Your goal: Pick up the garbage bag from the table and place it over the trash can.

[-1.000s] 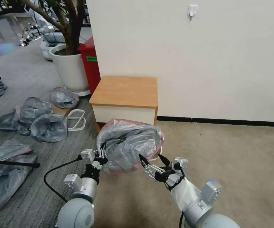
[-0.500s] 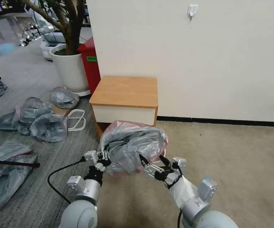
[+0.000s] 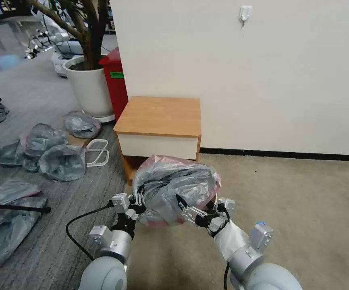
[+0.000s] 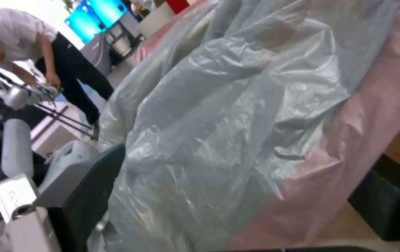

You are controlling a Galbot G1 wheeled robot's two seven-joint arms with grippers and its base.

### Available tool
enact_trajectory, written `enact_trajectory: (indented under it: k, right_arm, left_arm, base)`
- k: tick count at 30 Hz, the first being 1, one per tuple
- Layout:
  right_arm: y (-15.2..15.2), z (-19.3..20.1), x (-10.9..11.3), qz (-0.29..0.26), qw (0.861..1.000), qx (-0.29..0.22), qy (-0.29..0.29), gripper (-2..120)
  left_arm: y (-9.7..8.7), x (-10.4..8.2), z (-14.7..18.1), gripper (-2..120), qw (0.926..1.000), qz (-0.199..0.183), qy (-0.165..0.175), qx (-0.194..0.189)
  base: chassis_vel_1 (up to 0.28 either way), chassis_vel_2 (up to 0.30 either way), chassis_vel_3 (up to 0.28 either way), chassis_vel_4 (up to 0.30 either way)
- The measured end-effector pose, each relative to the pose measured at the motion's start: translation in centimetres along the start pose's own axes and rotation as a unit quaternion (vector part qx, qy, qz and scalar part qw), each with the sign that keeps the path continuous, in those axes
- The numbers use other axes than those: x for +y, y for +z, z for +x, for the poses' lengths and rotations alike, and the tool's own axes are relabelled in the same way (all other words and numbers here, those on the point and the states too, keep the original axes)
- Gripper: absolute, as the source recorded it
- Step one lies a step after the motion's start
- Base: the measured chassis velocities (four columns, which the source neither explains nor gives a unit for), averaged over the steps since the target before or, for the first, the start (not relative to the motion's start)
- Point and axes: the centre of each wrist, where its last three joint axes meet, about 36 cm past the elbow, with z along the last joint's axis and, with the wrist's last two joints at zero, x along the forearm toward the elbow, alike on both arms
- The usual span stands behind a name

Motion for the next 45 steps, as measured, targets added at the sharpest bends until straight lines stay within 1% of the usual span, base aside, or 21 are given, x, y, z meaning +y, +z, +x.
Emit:
enact_trajectory:
  k: [7,13,17,18,20,21,23,25,26,27,31,32,34,36,37,38,39,41,42,43,45]
  right_arm:
    - [-0.21,-0.50,0.03,-0.018,0.999,-0.012,-0.027,100]
    - [-0.02,-0.63,0.22,-0.025,0.999,-0.015,-0.036,100]
    - [-0.13,-0.62,0.21,-0.025,0.999,-0.020,-0.036,89]
    - [-0.13,-0.62,0.21,-0.025,0.999,-0.020,-0.036,89]
    - [-0.23,-0.61,0.14,-0.024,0.999,-0.024,-0.035,82]
    - [-0.30,-0.60,0.13,-0.024,0.999,-0.026,-0.036,75]
    - [-0.33,-0.60,0.12,-0.024,0.999,-0.027,-0.035,73]
    - [-0.39,-0.60,0.11,-0.024,0.999,-0.030,-0.036,61]
    - [-0.43,-0.60,0.10,-0.024,0.999,-0.032,-0.036,58]
    - [-0.43,-0.60,0.10,-0.024,0.999,-0.032,-0.036,58]
    - [-0.45,-0.46,0.07,-0.023,0.998,-0.035,-0.036,39]
    - [-0.45,-0.46,0.07,-0.023,0.998,-0.035,-0.036,39]
    - [-0.41,-0.40,0.04,-0.023,0.998,-0.036,-0.036,28]
    - [-0.38,-0.35,0.00,-0.022,0.998,-0.037,-0.037,22]
    - [-0.38,-0.35,0.00,-0.022,0.998,-0.037,-0.037,22]
    - [-0.35,-0.31,-0.03,-0.022,0.998,-0.037,-0.037,15]
    - [-0.34,-0.30,-0.04,-0.022,0.998,-0.038,-0.037,14]
    - [-0.38,-0.28,-0.11,-0.021,0.998,-0.039,-0.037,3]
    - [-0.38,-0.28,-0.11,-0.021,0.998,-0.039,-0.037,3]
    - [-0.40,-0.28,-0.13,-0.021,0.998,-0.040,-0.037,0]
    - [-0.43,-0.29,-0.16,-0.020,0.998,-0.041,-0.037,0]
  left_arm:
    - [-0.19,-0.25,0.27,3,0.9997,0.025,0.002,0.001]
    - [-0.20,-0.32,0.30,3,0.9996,0.027,0.003,0.002]
    - [-0.21,-0.25,0.33,3,0.9997,0.026,0.003,0.003]
    - [-0.21,-0.25,0.33,3,0.9997,0.026,0.003,0.003]
    - [-0.17,-0.27,0.37,3,0.9996,0.026,0.003,0.004]
    - [-0.11,-0.32,0.42,3,0.9996,0.027,0.003,0.005]
    - [-0.08,-0.37,0.45,3,0.9996,0.027,0.004,0.006]
    - [0.02,-0.50,0.53,3,0.9996,0.028,0.007,0.008]
    - [0.01,-0.49,0.55,3,0.9996,0.028,0.006,0.008]
    - [0.01,-0.49,0.55,3,0.9996,0.028,0.006,0.008]
    - [0.01,-0.39,0.61,3,0.9996,0.027,0.005,0.009]
    - [0.01,-0.39,0.61,3,0.9996,0.027,0.005,0.009]
    - [-0.08,-0.32,0.54,3,0.9996,0.026,0.004,0.007]
    - [-0.22,-0.22,0.42,3,0.9996,0.027,0.001,0.004]
    - [-0.22,-0.22,0.42,3,0.9996,0.027,0.001,0.004]
    - [-0.27,-0.16,0.39,3,0.9996,0.027,0.000,0.003]
    - [-0.29,-0.13,0.38,3,0.9996,0.027,-0.001,0.003]
    - [-0.34,0.01,0.34,3,0.9996,0.027,-0.004,0.002]
    - [-0.34,0.01,0.34,3,0.9996,0.027,-0.004,0.002]
    - [-0.36,0.04,0.32,3,0.9996,0.027,-0.004,0.002]
    - [-0.38,0.05,0.27,3,0.9996,0.028,-0.004,0.001]
  base:
    - [0.000,0.000,0.000,0.000]
    - [0.000,0.000,0.000,0.000]
    - [0.000,0.000,0.000,0.000]
    - [0.000,0.000,0.000,0.000]
    - [0.000,0.000,0.000,0.000]
    - [0.000,0.000,0.000,0.000]
    - [0.000,0.000,0.000,0.000]
    - [0.000,0.000,0.000,0.000]
    - [0.000,0.000,0.000,0.000]
    - [0.000,0.000,0.000,0.000]
    - [0.000,0.000,0.000,0.000]
    - [0.000,0.000,0.000,0.000]
    - [0.000,0.000,0.000,0.000]
    - [0.000,0.000,0.000,0.000]
    - [0.000,0.000,0.000,0.000]
    - [0.000,0.000,0.000,0.000]
    - [0.000,0.000,0.000,0.000]
    - [0.000,0.000,0.000,0.000]
    - [0.000,0.000,0.000,0.000]
    - [0.000,0.000,0.000,0.000]
    - [0.000,0.000,0.000,0.000]
